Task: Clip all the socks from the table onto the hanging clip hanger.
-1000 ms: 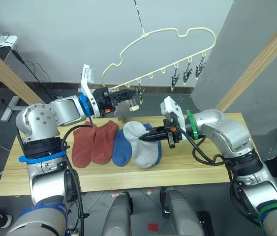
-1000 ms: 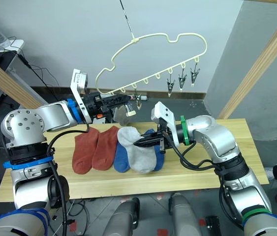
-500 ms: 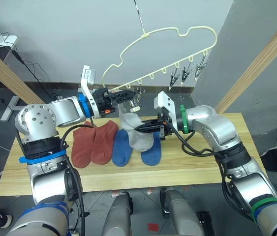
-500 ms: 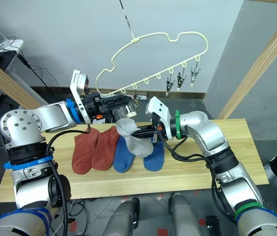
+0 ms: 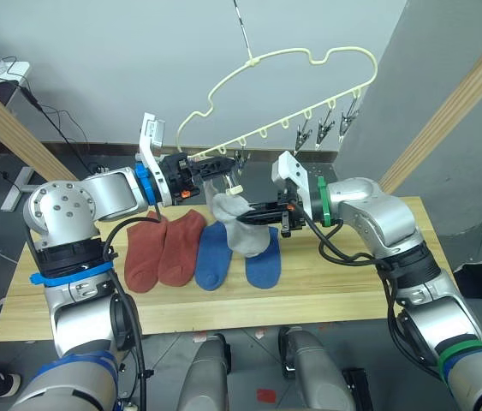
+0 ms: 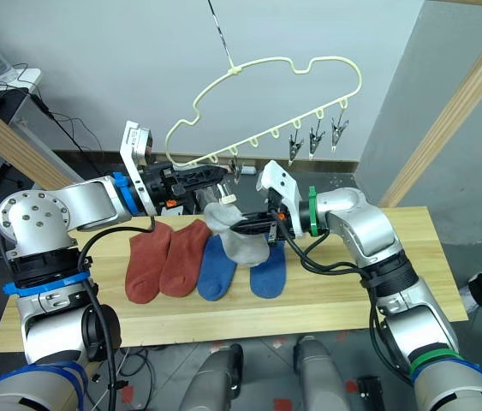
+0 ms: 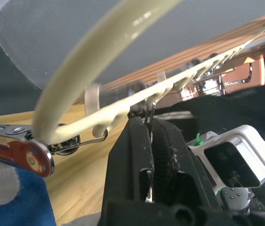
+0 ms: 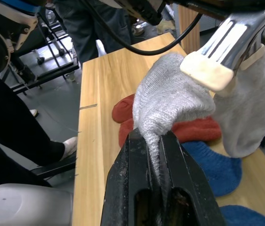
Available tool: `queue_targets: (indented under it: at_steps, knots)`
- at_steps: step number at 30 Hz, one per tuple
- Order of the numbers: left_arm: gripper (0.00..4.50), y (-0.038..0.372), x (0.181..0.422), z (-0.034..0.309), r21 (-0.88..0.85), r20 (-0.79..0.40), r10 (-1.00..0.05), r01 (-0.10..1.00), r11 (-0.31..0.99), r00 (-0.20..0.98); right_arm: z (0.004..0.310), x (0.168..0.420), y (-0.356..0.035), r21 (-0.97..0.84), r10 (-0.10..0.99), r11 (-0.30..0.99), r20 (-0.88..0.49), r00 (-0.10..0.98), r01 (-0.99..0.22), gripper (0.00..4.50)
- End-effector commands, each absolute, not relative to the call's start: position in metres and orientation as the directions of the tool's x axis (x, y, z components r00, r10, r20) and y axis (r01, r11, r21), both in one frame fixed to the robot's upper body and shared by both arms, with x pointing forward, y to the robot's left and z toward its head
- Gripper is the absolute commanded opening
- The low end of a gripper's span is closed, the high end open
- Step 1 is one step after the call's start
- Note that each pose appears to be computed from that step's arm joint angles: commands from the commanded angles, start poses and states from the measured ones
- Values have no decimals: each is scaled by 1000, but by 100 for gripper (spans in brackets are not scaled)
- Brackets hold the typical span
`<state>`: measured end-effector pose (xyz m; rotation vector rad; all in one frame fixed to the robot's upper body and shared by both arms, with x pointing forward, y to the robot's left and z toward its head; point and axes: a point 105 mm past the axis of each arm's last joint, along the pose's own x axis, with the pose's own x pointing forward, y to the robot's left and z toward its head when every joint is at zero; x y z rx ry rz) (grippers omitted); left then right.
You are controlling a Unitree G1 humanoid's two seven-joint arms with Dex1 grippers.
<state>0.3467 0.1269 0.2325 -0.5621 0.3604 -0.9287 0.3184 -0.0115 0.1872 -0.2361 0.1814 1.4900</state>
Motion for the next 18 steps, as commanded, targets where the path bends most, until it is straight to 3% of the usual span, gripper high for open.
queue_targets:
  at_steps: [1,18]
  knots:
    - [0,125,343,232,-589,-59,-840,661,465,539,203,307,-11,-66,975,14,-220,28,-998,2]
    - [0,123,345,236,-591,-48,-845,667,454,532,193,327,-16,-103,962,108,-240,130,-989,2]
